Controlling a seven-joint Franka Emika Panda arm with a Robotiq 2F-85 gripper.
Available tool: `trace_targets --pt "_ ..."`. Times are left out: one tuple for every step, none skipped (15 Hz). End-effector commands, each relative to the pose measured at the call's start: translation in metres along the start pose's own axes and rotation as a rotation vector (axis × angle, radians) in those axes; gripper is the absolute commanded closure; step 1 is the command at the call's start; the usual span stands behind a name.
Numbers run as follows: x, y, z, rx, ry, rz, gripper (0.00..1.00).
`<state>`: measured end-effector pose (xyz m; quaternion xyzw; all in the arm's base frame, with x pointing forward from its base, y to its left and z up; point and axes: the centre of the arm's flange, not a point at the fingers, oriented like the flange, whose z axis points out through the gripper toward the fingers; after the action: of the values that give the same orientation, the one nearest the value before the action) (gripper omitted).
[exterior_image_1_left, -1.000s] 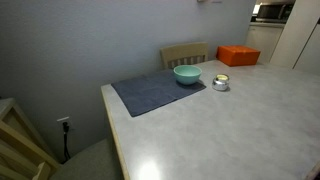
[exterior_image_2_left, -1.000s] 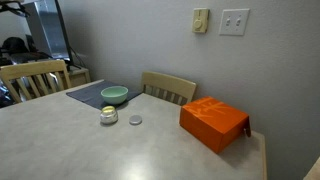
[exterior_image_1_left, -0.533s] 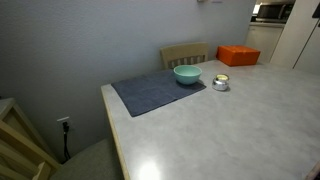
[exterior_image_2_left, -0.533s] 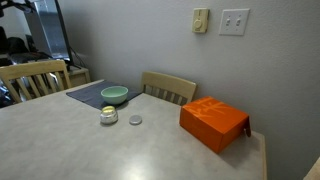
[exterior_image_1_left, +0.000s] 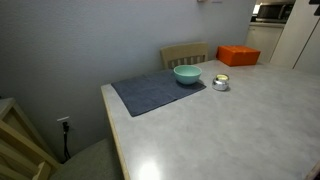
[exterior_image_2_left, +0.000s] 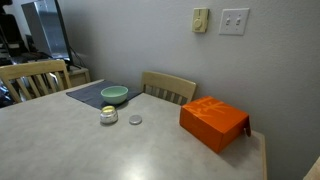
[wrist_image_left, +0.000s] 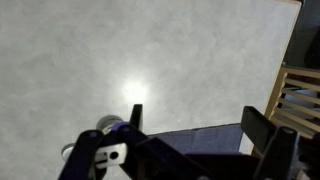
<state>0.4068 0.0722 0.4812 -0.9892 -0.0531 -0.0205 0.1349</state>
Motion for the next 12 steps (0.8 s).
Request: trace_targets --pt "0.011 0.004 0.006 -0.024 0.085 -0.002 0.0" --pt "0.016 0.005 0.008 -0.031 0.115 -0.026 0.0" --pt "0.021 0.007 0.012 -0.055 0.141 -0.072 0.0" --pt "0.027 0.01 0.015 -0.074 0.143 -0.103 0.0" --pt "0.035 0.017 0.019 -0.06 0.139 -0.113 0.0" --pt "0.039 0.019 0.022 -0.065 0.141 -0.122 0.0" --pt "0.049 0.025 0.029 -0.055 0.143 -0.118 0.0" --pt "0.056 0.031 0.034 -0.057 0.148 -0.109 0.0" --pt "0.065 0.042 0.039 -0.048 0.142 -0.083 0.0" --pt "0.039 0.024 0.028 -0.061 0.146 -0.088 0.0" --pt "0.043 0.028 0.033 -0.062 0.137 -0.08 0.0" --pt "0.044 0.028 0.035 -0.062 0.133 -0.08 0.0"
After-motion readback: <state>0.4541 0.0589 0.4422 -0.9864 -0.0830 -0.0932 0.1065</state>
